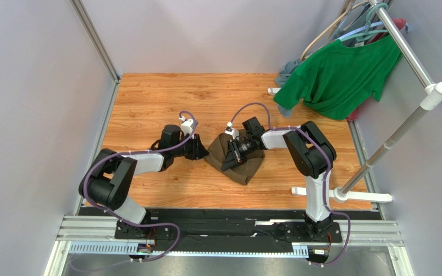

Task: Fold the napkin, place the utensils inside, and roll it up
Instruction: Roll the napkin with the utensil

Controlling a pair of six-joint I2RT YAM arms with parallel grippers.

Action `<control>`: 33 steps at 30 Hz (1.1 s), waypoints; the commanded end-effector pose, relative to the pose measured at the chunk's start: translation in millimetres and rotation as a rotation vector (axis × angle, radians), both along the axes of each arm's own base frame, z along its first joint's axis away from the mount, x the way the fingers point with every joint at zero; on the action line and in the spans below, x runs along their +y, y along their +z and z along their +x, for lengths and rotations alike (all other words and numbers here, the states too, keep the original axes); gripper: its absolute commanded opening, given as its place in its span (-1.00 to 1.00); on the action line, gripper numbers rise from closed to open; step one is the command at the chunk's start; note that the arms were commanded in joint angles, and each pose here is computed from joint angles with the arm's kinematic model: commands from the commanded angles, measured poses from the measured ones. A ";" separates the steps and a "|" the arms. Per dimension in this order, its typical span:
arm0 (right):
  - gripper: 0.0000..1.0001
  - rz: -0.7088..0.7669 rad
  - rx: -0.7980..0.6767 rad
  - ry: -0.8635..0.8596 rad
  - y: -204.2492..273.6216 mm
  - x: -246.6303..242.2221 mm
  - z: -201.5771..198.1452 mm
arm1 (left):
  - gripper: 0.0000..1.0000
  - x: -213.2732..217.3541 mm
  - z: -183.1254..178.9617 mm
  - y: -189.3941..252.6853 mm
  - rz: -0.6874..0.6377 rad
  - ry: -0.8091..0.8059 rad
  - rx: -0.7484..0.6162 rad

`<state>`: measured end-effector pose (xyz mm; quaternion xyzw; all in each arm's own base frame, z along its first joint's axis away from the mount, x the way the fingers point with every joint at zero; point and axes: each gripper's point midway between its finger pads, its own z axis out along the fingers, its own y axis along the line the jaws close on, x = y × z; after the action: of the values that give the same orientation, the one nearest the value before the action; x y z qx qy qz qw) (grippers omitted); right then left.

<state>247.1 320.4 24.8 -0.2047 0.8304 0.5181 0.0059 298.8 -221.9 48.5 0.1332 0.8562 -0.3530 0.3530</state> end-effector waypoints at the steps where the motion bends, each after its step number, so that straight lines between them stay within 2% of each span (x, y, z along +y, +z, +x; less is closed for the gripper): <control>1: -0.86 -0.195 -0.063 -0.088 -48.5 -21.8 18.5 | -0.37 -9.2 3.6 -6.3 0.020 -0.032 0.041; 5: -0.49 -0.197 -0.093 -0.094 -36.3 -23.1 21.6 | -0.52 -9.9 9.4 -17.7 0.066 -0.030 0.114; 9: -0.21 -0.200 -0.133 -0.106 -21.1 -23.7 26.9 | -0.66 -2.5 5.7 -34.7 0.129 -0.008 0.200; 11: 0.03 -0.205 -0.148 -0.112 -14.4 -23.3 28.6 | -0.66 -1.7 7.9 -35.5 0.142 0.000 0.212; 15: 0.25 -0.216 -0.228 -0.153 14.5 -26.4 38.4 | -0.67 -1.9 4.5 -42.9 0.157 -0.006 0.270; 17: 0.33 -0.270 -0.277 -0.194 21.2 -34.7 45.1 | -0.67 -3.1 5.8 -43.1 0.158 -0.012 0.273; 21: 0.37 -0.380 -0.475 -0.242 44.9 -52.7 48.0 | -0.68 -3.3 6.5 -44.5 0.165 -0.018 0.278; 22: 0.37 -0.407 -0.563 -0.290 60.9 -60.6 54.6 | -0.68 -3.6 7.7 -44.6 0.165 -0.017 0.276; 26: 0.38 -0.468 -0.732 -0.316 80.1 -74.9 43.3 | -0.68 -1.6 5.0 -48.1 0.180 -0.015 0.301; 33: 0.35 -0.573 -0.792 -0.197 66.1 -72.0 7.8 | -0.69 -2.8 5.6 -51.6 0.184 -0.015 0.327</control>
<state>260.7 265.3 114.3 -0.2777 0.8772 0.2220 0.3228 318.1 -239.1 25.9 0.1183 0.9049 -0.3339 0.2360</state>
